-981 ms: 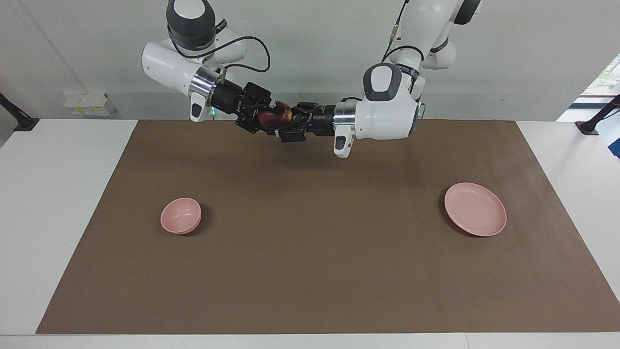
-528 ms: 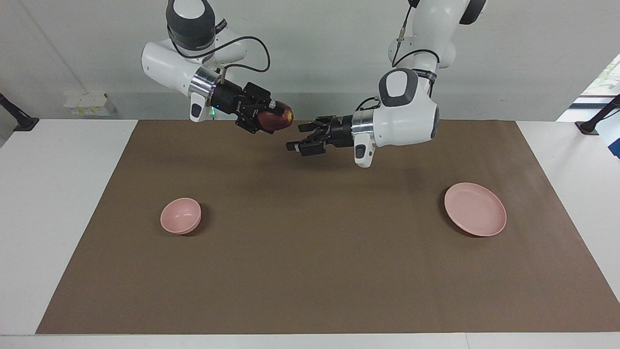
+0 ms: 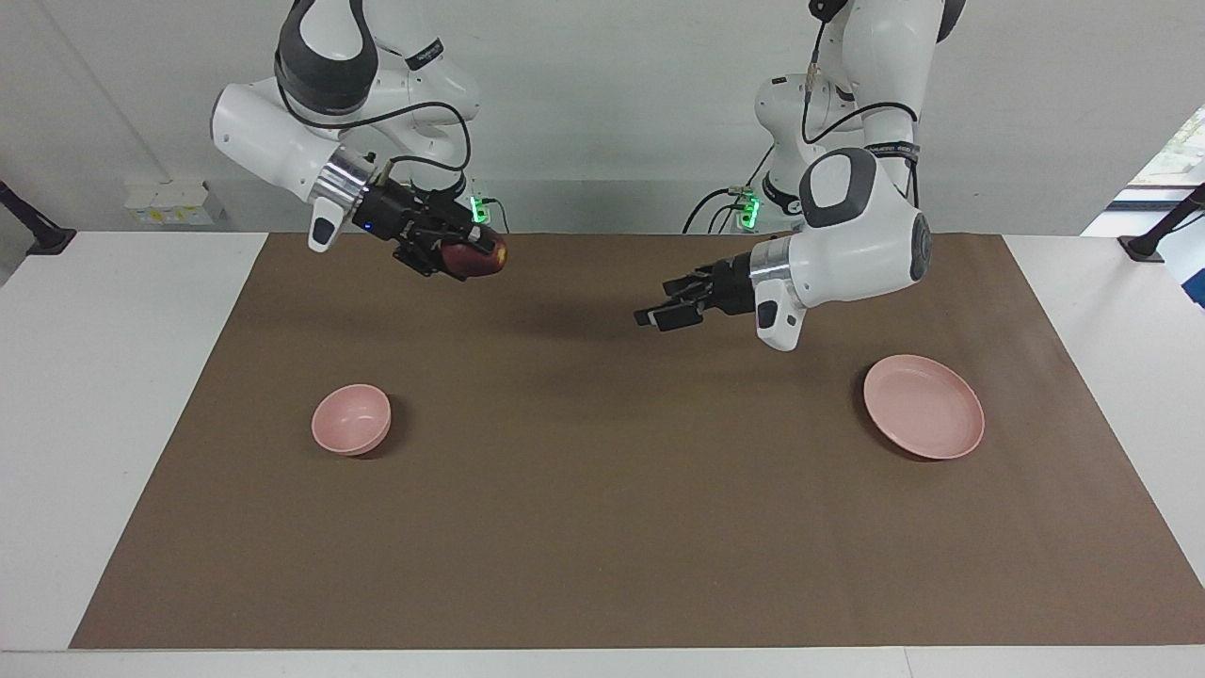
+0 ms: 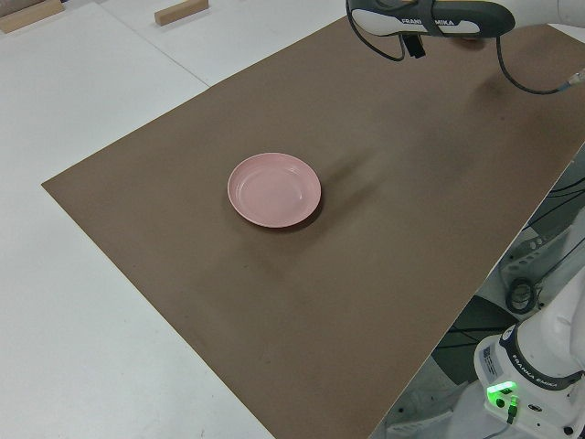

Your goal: Move apple from plate to bowl

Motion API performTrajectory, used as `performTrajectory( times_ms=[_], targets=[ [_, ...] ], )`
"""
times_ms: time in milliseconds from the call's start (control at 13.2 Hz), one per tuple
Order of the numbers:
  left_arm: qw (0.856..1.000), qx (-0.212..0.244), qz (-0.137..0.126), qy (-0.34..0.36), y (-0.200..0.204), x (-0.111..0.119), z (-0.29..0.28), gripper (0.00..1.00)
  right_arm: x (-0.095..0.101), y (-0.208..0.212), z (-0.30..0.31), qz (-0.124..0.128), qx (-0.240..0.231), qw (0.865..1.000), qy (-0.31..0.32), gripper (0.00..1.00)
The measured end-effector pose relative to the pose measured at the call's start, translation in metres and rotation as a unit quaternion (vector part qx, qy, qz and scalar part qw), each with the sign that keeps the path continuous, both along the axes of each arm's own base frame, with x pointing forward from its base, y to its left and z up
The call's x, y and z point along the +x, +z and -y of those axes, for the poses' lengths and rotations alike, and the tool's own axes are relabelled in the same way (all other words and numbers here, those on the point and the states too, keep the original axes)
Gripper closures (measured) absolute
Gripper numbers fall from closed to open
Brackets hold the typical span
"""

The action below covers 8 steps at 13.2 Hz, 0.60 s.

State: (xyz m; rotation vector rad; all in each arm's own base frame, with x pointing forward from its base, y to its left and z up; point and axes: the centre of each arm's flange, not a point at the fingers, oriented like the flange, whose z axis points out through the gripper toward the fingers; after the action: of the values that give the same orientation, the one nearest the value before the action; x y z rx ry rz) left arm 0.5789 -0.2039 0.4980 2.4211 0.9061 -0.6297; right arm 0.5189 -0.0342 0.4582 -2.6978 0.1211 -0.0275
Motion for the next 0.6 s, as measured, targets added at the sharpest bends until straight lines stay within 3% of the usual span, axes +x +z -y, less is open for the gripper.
performTrajectory(
  times_ms=[302, 604],
  targets=[
    [0.995, 0.081, 0.051, 0.012, 0.028, 0.009, -0.056, 0.00, 0.047, -0.026, 0.018, 0.036, -0.141, 0.988, 0.046, 0.13],
    [0.978, 0.183, 0.096, -0.032, 0.028, 0.014, -0.077, 0.00, 0.078, -0.039, 0.023, 0.054, -0.224, 0.969, 0.093, 0.13]
  ],
)
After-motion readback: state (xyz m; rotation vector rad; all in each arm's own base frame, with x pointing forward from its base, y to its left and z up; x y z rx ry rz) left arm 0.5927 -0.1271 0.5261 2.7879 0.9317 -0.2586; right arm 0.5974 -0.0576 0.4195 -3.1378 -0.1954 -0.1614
